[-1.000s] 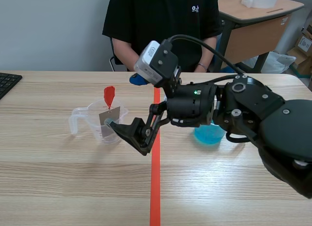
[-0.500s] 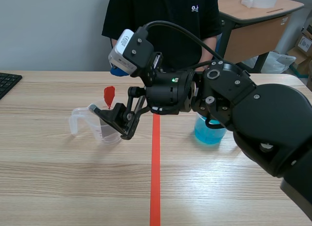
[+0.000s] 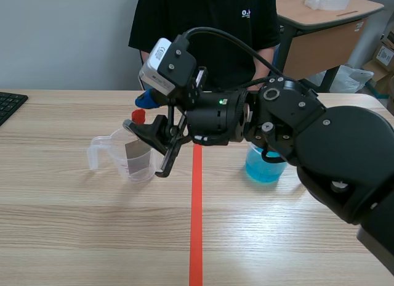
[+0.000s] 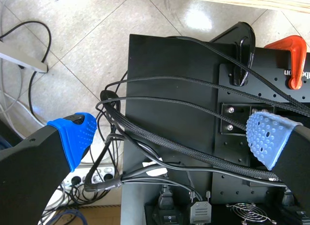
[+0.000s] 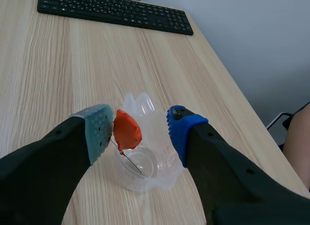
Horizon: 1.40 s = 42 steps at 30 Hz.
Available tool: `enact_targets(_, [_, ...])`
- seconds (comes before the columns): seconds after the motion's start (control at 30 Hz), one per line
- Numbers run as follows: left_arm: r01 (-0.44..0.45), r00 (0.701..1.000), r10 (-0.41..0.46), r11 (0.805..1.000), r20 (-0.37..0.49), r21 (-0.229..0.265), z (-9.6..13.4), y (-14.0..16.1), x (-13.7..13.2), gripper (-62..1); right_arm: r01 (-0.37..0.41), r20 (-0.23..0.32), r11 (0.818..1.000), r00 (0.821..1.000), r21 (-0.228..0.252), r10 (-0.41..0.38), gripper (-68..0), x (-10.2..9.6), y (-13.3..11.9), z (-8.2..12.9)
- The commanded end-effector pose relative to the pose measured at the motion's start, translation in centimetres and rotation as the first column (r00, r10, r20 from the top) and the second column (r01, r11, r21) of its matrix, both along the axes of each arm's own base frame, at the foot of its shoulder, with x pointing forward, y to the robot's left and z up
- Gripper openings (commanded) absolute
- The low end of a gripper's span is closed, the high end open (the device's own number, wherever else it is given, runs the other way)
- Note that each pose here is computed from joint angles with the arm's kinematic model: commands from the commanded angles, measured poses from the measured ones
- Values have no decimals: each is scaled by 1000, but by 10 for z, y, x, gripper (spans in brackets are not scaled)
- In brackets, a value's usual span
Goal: Do the redox reaction experiment.
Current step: 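Lift the metal plate out of the left beaker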
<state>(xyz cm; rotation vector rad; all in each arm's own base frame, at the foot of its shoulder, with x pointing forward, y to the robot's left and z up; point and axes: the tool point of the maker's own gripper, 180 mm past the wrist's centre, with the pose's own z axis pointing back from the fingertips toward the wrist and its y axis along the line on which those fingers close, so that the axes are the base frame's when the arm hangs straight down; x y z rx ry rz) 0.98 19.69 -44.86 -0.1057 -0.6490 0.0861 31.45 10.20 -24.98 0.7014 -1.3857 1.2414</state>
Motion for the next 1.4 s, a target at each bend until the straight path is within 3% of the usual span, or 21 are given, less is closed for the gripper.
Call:
enact_targets(0.0, [-1, 1000, 1, 1000, 11, -6, 3, -2, 0, 14, 0, 30, 1000, 1000, 19, -1, -450, 6, -3, 12])
enact_targets(0.4, [11, 1000, -11, 1000, 9, -2, 3, -3, 0, 14, -6, 33, 1000, 999, 29, 5, -663, 5, -2, 14])
enact_targets(0.63, [27, 1000, -27, 1000, 6, 5, 3, -4, -1, 14, -20, 49, 997, 999, 71, 16, -660, 3, -1, 23])
enact_targets(0.87, [26, 1000, -26, 1000, 6, 4, 2, -4, -1, -348, -41, 82, 993, 996, 111, 32, -660, -1, 2, 38])
enact_targets(1.03, [26, 1000, -26, 1000, 6, 4, 2, -4, -1, -513, -49, 111, 991, 993, 127, 35, -660, -2, 4, 50])
enact_targets(1.1, [26, 1000, -26, 1000, 6, 4, 2, -4, -1, -558, -47, 124, 990, 992, 136, 30, -660, -1, 3, 56])
enact_targets(1.37, [26, 1000, -26, 1000, 6, 5, 2, -4, -1, -560, -52, 193, 984, 981, 170, 18, -660, -1, 1, 84])
